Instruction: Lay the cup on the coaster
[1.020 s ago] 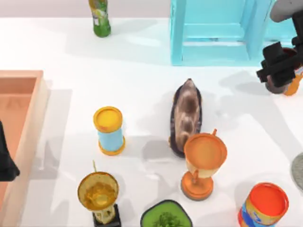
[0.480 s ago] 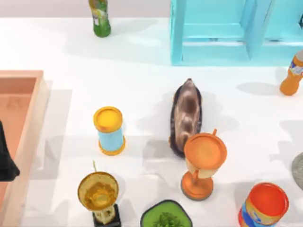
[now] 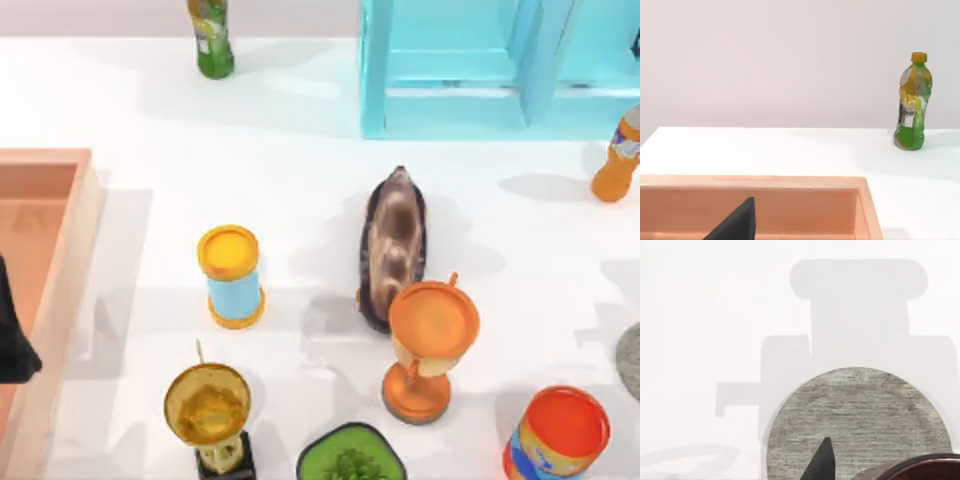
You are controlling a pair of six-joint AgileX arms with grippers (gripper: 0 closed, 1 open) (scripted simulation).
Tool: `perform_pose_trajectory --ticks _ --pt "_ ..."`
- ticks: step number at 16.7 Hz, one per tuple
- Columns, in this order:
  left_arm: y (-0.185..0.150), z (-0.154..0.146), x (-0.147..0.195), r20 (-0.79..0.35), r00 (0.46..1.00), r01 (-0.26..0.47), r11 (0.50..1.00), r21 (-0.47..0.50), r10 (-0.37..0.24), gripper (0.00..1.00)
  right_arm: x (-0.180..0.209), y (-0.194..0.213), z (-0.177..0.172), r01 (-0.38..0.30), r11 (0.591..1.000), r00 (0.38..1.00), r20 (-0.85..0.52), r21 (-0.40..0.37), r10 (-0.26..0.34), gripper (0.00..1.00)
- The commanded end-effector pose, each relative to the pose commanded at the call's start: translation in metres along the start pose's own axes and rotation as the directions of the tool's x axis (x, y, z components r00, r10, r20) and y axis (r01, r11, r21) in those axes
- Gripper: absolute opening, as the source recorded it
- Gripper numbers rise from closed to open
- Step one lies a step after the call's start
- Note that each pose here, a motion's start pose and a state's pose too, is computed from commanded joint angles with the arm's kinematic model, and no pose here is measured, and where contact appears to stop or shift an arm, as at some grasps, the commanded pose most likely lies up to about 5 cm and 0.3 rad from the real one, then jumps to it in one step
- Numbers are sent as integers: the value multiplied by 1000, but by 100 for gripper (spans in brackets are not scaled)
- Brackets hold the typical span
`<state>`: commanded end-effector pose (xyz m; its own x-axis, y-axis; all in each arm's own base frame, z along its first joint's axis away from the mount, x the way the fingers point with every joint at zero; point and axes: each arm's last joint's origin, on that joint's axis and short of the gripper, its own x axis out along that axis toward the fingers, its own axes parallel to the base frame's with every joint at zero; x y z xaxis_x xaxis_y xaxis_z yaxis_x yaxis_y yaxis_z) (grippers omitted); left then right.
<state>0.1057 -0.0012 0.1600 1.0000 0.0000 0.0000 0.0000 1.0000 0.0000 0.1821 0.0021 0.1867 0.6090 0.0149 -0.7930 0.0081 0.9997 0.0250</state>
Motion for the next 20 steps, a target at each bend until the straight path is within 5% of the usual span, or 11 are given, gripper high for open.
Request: perform_pose_trajectory --ticks 18,20 --pt "0 0 0 0 1000 0 1000 0 0 100 62 -1 -15 3 1000 1000 7 2 -3 0" --pt "0 0 0 0 1000 0 1000 0 0 100 62 -1 -15 3 1000 1000 7 2 -3 15"
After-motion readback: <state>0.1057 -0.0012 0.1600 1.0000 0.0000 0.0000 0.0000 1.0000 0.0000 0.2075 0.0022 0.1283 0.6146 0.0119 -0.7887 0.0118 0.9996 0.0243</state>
